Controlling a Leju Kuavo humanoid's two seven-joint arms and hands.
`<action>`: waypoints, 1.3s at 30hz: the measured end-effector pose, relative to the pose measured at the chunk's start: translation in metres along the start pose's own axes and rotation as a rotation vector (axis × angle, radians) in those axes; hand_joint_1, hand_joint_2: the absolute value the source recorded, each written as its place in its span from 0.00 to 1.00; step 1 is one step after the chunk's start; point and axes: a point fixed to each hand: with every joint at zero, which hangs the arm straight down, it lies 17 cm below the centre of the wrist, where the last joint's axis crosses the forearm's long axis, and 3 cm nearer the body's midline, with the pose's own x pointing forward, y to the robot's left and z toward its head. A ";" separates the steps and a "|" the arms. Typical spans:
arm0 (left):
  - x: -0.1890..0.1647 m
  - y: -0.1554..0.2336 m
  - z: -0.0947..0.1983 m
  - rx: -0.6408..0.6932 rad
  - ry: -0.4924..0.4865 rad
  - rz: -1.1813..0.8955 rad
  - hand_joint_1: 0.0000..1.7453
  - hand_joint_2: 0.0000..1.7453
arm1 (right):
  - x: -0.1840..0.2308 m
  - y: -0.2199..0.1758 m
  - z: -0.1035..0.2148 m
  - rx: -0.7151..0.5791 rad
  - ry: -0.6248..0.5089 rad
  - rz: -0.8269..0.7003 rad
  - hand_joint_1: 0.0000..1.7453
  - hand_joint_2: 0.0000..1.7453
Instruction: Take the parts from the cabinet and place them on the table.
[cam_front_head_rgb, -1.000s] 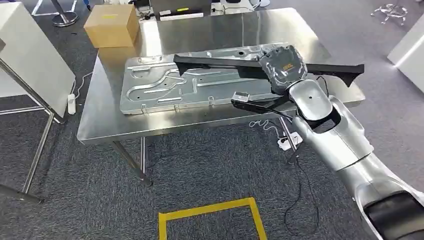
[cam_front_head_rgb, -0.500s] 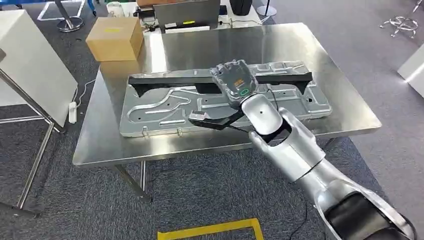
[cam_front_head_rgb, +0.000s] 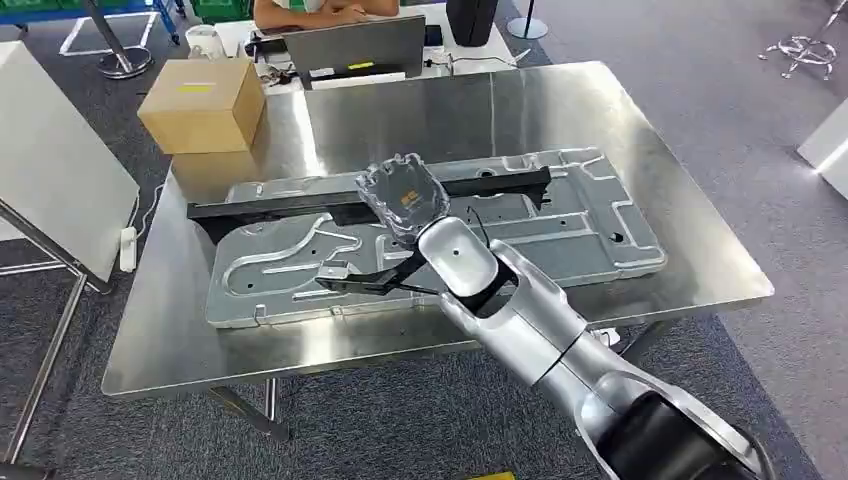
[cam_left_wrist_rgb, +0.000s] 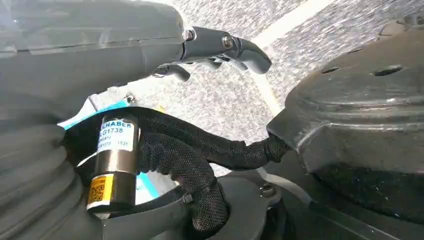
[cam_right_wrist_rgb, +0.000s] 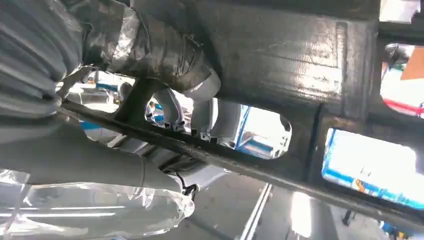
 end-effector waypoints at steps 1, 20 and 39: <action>0.000 0.001 0.000 0.005 -0.001 0.000 0.00 1.00 | 0.001 0.002 0.001 0.004 -0.002 -0.001 1.00 1.00; 0.010 -0.010 0.009 0.011 -0.066 0.082 0.00 1.00 | -0.021 0.080 0.042 0.121 0.041 -0.023 1.00 1.00; 0.000 -0.008 0.021 -0.003 -0.054 0.088 0.00 0.00 | -0.066 0.160 0.102 0.239 0.138 -0.006 0.00 0.00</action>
